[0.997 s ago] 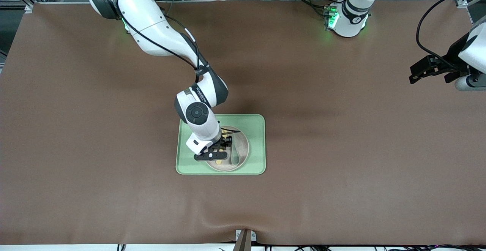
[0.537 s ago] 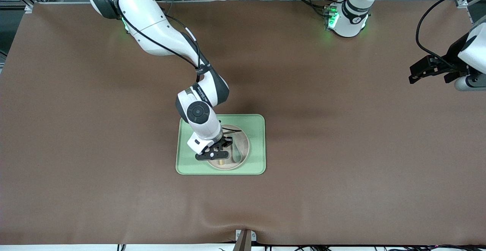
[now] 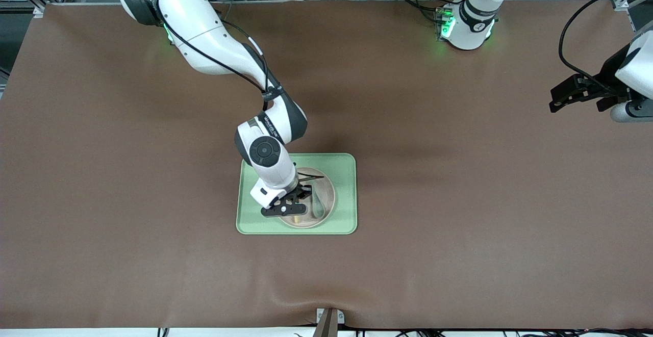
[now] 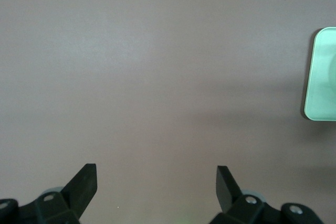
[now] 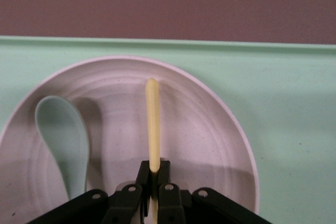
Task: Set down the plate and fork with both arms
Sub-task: 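Lift the fork and place it on the tray beside the plate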
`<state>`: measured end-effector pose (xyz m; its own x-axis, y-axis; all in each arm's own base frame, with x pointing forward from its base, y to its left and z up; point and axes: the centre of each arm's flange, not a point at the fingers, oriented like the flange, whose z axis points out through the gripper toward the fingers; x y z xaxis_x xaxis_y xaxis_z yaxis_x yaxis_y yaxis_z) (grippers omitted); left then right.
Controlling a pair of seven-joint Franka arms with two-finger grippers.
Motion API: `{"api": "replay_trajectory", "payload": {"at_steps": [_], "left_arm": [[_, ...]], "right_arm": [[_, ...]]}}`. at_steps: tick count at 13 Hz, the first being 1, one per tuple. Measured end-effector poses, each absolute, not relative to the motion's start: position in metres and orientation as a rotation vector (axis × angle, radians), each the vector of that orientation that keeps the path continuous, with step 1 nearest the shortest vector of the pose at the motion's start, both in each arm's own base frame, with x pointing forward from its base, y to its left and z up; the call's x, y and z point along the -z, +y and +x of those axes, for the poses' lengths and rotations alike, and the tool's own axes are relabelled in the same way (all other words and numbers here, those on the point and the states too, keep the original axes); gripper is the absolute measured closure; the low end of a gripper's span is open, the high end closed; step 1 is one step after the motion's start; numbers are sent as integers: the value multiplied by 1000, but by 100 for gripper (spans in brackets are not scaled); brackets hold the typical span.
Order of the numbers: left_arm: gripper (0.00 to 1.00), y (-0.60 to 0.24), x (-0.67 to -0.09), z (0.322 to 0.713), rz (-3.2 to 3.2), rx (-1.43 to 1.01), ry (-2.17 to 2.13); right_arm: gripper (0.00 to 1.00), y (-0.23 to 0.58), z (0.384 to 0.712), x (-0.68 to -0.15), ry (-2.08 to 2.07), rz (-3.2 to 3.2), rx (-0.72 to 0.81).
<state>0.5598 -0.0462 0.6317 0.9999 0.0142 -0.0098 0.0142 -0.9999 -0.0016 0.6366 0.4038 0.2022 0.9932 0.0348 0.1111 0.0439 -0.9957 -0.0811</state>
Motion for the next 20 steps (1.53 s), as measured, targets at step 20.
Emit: {"api": "replay_trajectory", "payload": {"at_steps": [20], "left_arm": [[0,-49,-627,562,-3140,-29,-15]], "right_arm": [[76,300,655,-187,-63,-3108,-40]]}}
